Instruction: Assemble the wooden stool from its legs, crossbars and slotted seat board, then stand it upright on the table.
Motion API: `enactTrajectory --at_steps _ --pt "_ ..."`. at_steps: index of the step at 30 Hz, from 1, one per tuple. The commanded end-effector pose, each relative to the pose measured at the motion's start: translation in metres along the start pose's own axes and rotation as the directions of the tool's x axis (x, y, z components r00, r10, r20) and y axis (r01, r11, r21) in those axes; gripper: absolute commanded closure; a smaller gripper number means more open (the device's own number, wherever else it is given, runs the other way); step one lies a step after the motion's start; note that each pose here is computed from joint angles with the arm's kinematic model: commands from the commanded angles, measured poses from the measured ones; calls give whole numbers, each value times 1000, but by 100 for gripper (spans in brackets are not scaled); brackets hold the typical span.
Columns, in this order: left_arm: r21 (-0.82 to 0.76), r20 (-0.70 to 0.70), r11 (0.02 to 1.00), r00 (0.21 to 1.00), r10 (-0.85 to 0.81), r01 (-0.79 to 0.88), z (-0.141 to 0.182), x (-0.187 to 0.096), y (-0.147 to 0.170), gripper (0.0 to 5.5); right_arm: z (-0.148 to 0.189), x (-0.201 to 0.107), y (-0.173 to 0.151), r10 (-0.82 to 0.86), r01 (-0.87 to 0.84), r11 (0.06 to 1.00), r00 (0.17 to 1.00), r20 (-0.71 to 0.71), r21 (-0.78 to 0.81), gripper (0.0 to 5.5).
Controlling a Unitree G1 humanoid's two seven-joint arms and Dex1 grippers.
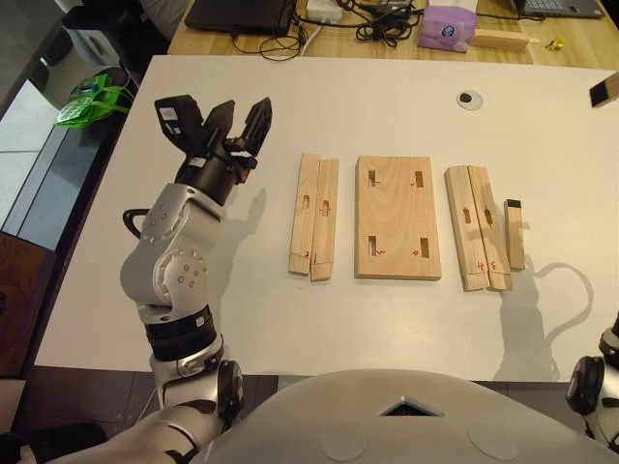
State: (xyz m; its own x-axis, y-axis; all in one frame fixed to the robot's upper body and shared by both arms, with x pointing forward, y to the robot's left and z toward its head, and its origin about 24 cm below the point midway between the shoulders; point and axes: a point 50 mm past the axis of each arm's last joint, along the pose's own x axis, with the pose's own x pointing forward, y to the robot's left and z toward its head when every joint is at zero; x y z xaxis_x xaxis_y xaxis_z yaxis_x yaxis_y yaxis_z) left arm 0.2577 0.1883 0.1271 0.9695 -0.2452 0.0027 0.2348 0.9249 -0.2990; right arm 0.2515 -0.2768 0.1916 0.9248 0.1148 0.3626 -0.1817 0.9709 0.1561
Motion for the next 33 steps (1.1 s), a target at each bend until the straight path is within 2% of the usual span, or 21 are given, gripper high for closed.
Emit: enactTrajectory --at_steps 1,8,13,18,23,27,33 --pt "-2 12 999 999 40 -40 -3 -3 -1 217 0 -6 -8 -22 28 989 999 -45 142 512" --pt "-30 48 990 989 139 -138 -13 -2 2 217 -12 -21 -29 -1 54 910 992 -128 412 512" --pt "-48 75 983 980 183 -180 -18 0 1 217 -27 -47 -53 4 108 860 976 -218 499 512" --pt "-79 94 972 969 229 -222 -23 1 -2 217 -40 -64 -60 30 131 832 960 -279 540 512" --pt "-87 102 962 959 266 -258 -27 2 0 217 -58 -70 -56 32 146 825 952 -304 546 512" --pt "-74 113 964 958 263 -255 -22 6 3 217 -83 -71 -45 -2 144 900 946 -326 411 512" --pt "-59 112 967 961 254 -249 -20 9 6 217 -102 -79 -29 -51 163 920 951 -304 356 512"
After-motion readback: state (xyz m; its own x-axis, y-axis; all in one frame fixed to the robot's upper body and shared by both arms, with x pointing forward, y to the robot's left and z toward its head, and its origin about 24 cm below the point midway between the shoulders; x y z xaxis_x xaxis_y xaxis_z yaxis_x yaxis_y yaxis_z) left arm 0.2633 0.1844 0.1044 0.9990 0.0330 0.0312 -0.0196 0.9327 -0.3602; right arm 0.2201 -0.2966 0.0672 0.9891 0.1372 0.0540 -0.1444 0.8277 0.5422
